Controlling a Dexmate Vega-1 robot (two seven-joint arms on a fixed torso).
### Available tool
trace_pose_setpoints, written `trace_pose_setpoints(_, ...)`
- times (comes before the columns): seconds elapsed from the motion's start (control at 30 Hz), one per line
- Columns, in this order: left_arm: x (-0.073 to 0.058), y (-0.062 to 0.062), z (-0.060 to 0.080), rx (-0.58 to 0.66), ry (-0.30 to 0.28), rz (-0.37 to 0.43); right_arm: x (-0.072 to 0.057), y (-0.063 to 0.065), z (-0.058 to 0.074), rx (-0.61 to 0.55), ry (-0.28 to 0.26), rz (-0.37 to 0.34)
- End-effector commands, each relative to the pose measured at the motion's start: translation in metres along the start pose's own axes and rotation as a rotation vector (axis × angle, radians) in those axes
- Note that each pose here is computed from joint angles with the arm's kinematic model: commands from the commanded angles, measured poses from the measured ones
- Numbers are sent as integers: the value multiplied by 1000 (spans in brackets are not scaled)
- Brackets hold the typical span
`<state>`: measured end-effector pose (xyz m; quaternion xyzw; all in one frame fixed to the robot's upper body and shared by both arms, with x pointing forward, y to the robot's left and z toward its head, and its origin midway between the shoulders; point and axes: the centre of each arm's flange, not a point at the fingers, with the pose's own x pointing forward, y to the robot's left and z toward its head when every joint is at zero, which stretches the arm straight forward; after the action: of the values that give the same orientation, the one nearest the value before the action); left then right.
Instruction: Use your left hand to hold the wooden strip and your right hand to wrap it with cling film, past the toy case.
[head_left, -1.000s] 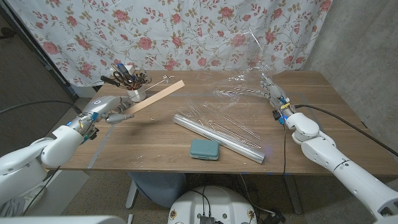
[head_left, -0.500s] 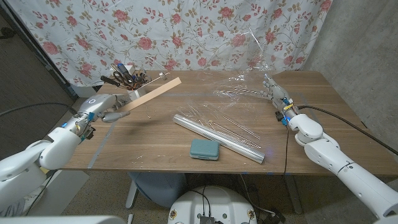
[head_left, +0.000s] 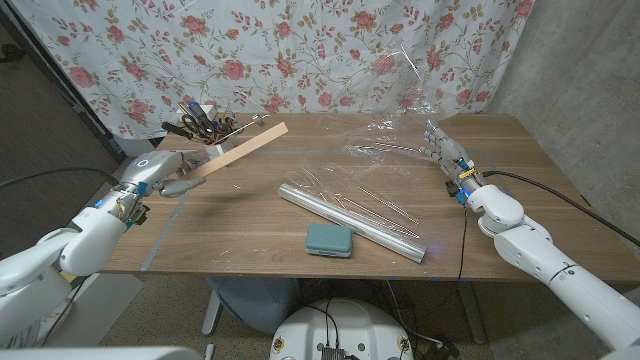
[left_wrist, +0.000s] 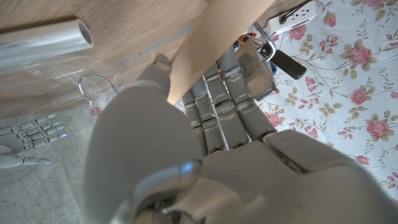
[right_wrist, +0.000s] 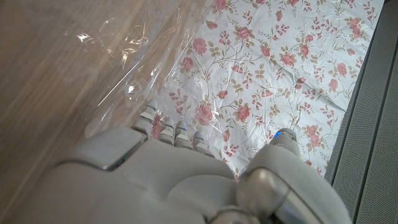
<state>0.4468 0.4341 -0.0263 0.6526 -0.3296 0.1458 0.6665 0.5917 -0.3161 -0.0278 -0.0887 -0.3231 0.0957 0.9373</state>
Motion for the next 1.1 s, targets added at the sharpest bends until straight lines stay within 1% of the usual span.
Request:
trace_pose_setpoints(0.03, -4, -2, -1, 13, -7, 9, -14, 2, 6, -44, -6, 4)
trace_pose_setpoints(0.3, -4, -3, -2, 6, -8, 17, -24, 6, 6, -53, -7, 2)
trace_pose_setpoints(0.43, -4, -4, -2, 12, -7, 18, -30, 6, 8, -85, 1, 10)
trace_pose_setpoints(0.63, -5, -5, -3, 21, -3, 15, -40, 10, 14, -152, -9, 20)
trace_pose_setpoints(0.93, -1, -4, -1, 30, -8, 9, -56, 19, 24, -254, -4, 38)
trace_pose_setpoints(1.1, 1, -3, 1, 38, -12, 10, -64, 21, 26, -268, -8, 42)
